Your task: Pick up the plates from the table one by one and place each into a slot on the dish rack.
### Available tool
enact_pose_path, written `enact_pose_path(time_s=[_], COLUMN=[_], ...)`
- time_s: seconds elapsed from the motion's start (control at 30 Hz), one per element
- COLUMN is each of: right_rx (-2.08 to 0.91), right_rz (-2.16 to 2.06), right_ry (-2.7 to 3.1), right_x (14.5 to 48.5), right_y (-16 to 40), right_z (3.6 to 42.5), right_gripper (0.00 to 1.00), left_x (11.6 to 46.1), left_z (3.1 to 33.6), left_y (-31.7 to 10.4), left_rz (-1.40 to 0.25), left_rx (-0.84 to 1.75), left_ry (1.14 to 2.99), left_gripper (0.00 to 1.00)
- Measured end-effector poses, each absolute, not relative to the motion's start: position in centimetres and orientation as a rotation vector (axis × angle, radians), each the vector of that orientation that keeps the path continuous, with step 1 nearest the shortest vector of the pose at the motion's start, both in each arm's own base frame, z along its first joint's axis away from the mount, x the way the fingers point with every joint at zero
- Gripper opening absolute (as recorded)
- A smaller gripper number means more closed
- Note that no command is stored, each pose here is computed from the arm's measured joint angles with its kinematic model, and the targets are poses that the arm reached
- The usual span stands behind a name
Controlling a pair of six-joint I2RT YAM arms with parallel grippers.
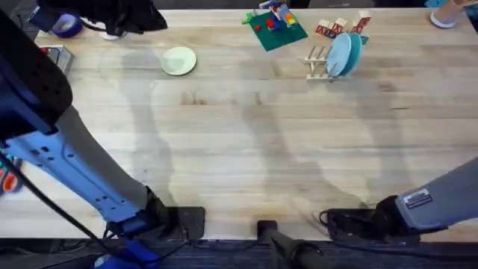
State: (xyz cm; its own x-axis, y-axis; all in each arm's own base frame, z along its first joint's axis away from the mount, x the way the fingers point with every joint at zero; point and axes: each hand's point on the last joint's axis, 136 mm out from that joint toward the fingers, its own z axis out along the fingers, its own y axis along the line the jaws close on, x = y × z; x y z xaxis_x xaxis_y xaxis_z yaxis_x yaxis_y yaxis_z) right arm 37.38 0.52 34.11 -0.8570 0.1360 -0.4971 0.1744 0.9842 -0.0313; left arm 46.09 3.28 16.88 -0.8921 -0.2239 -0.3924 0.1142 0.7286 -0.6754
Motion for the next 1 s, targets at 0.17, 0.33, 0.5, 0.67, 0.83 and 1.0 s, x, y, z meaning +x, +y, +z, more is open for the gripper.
enact_pose_path(time_s=[0.17,0.33,0.5,0.67,0.83,1.0], right_rx=[0.219,0.219,0.219,0.219,0.219,0.219], right_rz=[-0.102,-0.102,-0.102,-0.102,-0.102,-0.102], right_ry=[2.615,2.615,2.614,2.615,2.615,2.615], right_x=[37.4,37.4,37.4,37.4,37.4,37.4], right_y=[0.5,0.5,0.5,0.5,0.5,0.5], right_z=[34.1,34.1,34.1,34.1,34.1,34.1], right_gripper=[0.996,0.996,0.996,0.995,0.995,0.996], left_x=[45.1,44.0,43.9,44.4,44.7,44.9], left_z=[15.1,13.4,12.2,11.0,10.4,10.4], left_y=[4.0,6.2,6.9,6.7,6.9,7.0], left_rz=[-1.03,-0.959,-0.925,-0.917,-0.906,-0.897], left_rx=[-0.158,-0.249,-0.258,-0.241,-0.234,-0.227], left_ry=[2.546,2.625,2.658,2.672,2.671,2.664], left_gripper=[0.04,0.04,0.041,0.042,0.041,0.041])
